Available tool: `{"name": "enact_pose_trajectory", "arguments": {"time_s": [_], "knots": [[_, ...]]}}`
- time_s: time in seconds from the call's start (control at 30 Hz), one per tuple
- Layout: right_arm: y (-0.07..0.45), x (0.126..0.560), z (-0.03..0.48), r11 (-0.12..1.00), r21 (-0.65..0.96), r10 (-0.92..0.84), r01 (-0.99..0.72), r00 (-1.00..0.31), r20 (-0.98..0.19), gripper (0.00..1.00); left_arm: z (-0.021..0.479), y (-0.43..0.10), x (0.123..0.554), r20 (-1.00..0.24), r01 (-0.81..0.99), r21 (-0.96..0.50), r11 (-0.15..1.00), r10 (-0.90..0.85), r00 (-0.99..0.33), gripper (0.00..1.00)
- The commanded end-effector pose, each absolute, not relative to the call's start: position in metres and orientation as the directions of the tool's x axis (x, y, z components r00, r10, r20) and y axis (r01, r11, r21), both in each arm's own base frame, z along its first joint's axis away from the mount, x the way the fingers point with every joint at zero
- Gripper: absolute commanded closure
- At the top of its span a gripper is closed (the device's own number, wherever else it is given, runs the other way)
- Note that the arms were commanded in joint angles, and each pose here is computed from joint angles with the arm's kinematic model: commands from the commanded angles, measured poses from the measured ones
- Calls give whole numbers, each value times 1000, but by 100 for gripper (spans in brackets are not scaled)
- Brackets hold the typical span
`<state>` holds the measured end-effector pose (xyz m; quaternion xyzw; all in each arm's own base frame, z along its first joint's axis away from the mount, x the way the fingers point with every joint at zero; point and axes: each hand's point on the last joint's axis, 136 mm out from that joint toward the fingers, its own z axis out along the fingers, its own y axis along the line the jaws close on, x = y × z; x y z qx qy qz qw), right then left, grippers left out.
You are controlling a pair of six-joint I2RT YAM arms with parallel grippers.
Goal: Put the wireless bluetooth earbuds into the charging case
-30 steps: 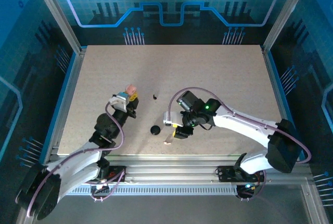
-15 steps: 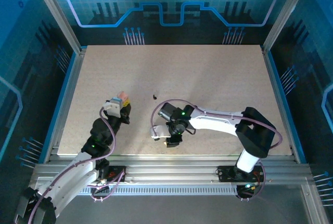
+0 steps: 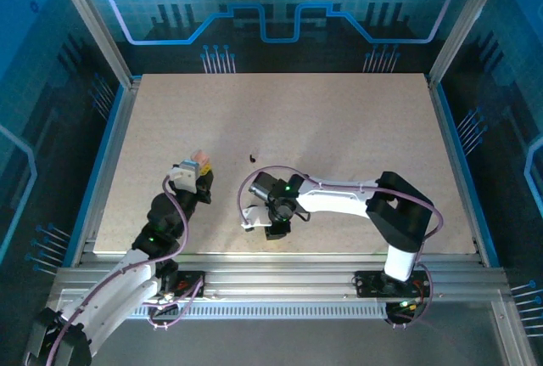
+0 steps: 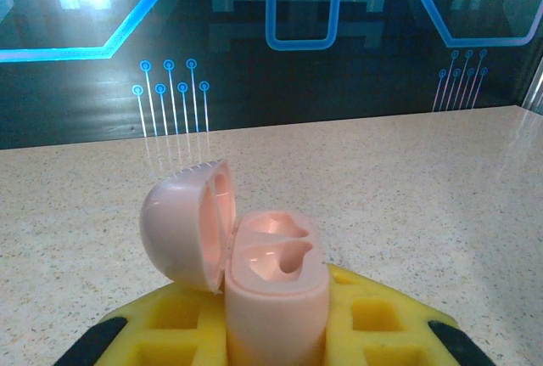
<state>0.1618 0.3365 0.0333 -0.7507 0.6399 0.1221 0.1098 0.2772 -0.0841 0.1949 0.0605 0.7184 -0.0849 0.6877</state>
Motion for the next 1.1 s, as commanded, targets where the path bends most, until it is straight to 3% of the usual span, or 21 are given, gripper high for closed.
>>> {"name": "enact_pose_trajectory", "arguments": {"time_s": [0.0, 0.33, 0.77, 0.93, 1.07], "knots": [[342, 162, 30, -157, -5, -938, -988, 150, -313, 65, 191, -77, 277, -998, 173, -41, 984, -34, -47, 85], [335, 161, 18, -159, 10, -953, -987, 151, -263, 67, 192, -77, 277, -998, 178, -42, 983, -34, -43, 85], [327, 167, 8, -137, -12, -967, -990, 137, -216, 81, 193, -79, 276, -999, 185, -31, 982, -23, -42, 85], [333, 179, 22, -70, -26, -958, -997, 74, -277, 83, 193, -84, 276, -999, 216, -21, 976, -12, -43, 85], [346, 198, 51, 54, -22, -908, -998, -40, -417, 83, 199, -98, 276, -1000, 289, -18, 957, -10, -29, 85]]}}
